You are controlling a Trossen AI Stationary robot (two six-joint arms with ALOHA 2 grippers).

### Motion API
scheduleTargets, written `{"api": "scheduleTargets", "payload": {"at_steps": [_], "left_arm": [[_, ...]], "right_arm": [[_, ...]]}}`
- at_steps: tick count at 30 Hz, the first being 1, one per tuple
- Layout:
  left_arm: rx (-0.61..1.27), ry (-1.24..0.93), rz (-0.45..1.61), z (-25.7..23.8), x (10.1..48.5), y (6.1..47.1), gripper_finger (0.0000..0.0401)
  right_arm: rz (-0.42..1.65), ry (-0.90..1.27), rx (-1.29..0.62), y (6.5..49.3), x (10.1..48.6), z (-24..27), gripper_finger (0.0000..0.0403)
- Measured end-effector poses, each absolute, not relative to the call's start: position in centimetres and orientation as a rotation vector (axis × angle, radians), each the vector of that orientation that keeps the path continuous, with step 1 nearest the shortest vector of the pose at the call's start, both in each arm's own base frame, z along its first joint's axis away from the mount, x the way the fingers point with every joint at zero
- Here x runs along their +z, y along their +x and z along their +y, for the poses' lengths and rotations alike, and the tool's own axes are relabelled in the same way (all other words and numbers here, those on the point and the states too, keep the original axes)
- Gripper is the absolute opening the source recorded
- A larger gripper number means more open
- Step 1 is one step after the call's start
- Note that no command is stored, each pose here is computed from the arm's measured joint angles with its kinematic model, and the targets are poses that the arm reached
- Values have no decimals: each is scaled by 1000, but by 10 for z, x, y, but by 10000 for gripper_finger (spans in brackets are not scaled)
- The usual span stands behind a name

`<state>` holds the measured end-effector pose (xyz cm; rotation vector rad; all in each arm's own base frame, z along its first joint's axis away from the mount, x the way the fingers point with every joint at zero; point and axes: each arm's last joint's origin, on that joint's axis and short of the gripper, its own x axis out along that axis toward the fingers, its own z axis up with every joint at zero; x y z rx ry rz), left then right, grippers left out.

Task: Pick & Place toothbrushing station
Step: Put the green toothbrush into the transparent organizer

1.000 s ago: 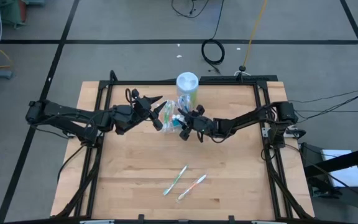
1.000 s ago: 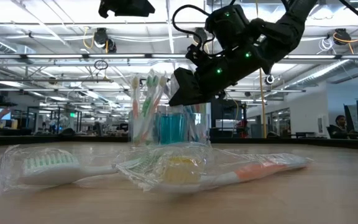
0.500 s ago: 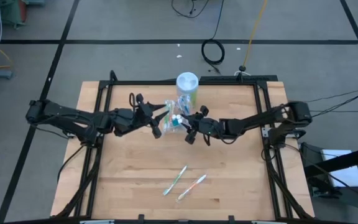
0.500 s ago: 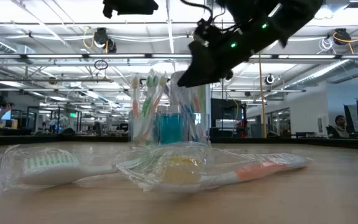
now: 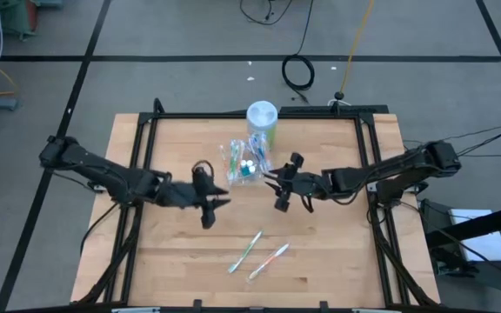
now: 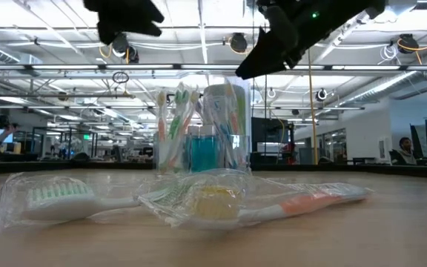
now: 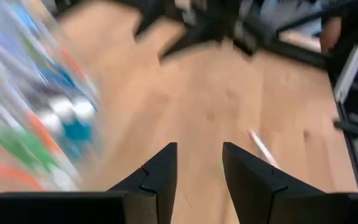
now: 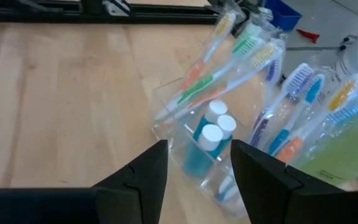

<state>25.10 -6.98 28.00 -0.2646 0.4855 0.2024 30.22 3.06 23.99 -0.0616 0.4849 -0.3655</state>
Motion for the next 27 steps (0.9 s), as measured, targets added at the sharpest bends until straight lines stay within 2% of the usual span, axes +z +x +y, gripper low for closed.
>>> {"api": "scheduleTargets", "payload": {"at_steps": [8,13,19,27], "left_arm": [[144,-304,622,-119,229,272,134],[116,-388,624,-140,205,286,133],[17,-457,626,-164,181,298,133],[67,-390,761,-197,185,325,133]], "right_arm": [[528,-70,-292,297,236,52,170],[555,37,-56,294,235,74,162],[614,-12,196,288,227,99,159],[633,-3,331,283,227,113,160]]}}
